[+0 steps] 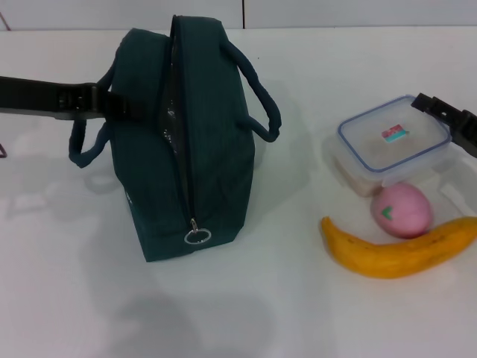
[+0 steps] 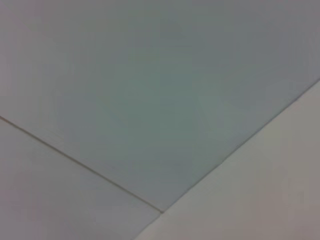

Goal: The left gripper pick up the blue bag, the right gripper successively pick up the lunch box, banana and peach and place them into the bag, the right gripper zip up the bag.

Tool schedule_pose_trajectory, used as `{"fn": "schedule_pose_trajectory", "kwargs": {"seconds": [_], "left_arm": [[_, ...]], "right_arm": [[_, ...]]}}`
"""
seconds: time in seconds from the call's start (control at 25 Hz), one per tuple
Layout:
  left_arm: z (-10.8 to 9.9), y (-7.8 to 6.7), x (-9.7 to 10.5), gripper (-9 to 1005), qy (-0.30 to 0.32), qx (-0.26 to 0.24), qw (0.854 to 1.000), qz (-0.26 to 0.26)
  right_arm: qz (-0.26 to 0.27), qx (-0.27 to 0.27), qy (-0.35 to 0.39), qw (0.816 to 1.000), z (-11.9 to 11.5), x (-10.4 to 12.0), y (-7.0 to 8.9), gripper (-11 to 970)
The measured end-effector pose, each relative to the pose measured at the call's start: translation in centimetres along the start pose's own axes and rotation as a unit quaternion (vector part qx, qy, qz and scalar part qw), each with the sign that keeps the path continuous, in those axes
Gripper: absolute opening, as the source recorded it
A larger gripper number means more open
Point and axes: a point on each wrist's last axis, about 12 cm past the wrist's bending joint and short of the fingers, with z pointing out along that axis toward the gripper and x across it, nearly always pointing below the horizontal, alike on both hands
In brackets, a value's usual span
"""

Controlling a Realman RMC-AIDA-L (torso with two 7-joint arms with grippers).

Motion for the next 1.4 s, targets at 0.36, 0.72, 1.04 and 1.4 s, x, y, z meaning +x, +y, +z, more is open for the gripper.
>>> {"fn": "schedule_pose_trajectory", "kwargs": {"seconds": [0.36,0.72,1.04,1.4], "left_arm": [[0.0,0.0,0.0,36,0.001,0.001,1.0,0.0],[0.0,0.0,0.0,35,0.001,0.001,1.0,0.0],[0.3,0.1,0.1,35,0.004,0.004,1.0,-0.003],[0.3,0.1,0.1,35,0.005,0.003,1.0,-0.003]], "right_arm": [[0.013,-0.034,-0.006,0.999,0.1,0.2,0.9,678],[0.028,-0.061,-0.007,0.998,0.5,0.1,1.7,539],[0.046,-0.083,0.0,0.996,1.0,0.6,2.4,522],[0.057,-0.094,0.001,0.994,1.0,0.8,2.7,389]]}}
